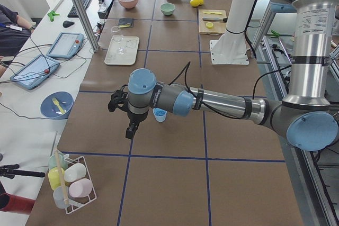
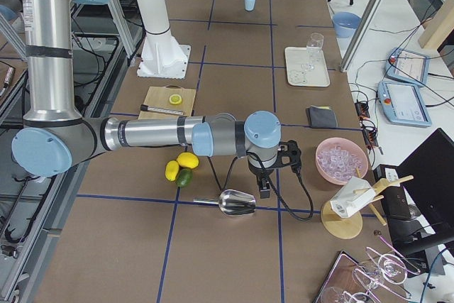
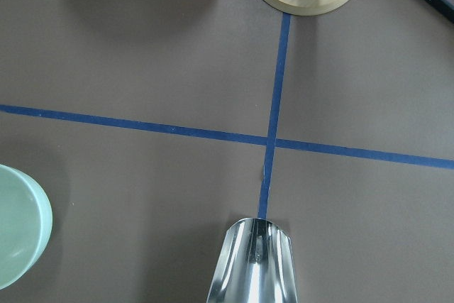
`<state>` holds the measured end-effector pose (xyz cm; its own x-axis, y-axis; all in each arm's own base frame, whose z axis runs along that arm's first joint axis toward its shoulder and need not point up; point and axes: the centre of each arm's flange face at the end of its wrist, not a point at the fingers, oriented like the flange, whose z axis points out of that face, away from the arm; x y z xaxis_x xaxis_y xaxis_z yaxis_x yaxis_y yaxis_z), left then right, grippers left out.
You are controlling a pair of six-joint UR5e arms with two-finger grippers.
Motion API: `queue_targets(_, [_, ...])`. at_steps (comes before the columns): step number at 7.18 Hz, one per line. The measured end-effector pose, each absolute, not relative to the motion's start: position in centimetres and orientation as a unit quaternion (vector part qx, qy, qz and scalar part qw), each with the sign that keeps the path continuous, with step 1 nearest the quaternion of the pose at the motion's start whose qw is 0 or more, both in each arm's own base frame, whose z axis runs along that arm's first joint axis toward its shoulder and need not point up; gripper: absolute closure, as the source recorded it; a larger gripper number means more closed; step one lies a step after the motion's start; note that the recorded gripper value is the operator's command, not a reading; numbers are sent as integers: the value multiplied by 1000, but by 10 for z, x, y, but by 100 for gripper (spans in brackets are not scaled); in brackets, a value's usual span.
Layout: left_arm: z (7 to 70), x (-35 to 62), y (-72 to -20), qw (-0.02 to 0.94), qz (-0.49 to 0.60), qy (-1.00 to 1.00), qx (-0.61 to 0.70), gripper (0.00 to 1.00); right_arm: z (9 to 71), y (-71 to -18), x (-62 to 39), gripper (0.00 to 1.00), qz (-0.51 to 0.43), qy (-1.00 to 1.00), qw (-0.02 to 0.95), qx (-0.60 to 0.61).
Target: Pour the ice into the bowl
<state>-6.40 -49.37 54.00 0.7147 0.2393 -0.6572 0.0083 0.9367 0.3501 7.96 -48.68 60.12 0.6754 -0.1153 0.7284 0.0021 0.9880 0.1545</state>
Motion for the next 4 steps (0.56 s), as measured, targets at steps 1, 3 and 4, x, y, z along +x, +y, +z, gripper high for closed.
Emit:
queue_targets(1, [520,-60,-478,908,49,376,177,0,604,-491,72,0,-29,-405,912,62])
queue_targets(3, [496,-39,-441,902,22,388,189,0,597,-497,42,0,-6,-417,908,33])
queue_targets(4, [498,-21,-421,899,6,389,199,0,587,-500,18,0,7,-420,907,24])
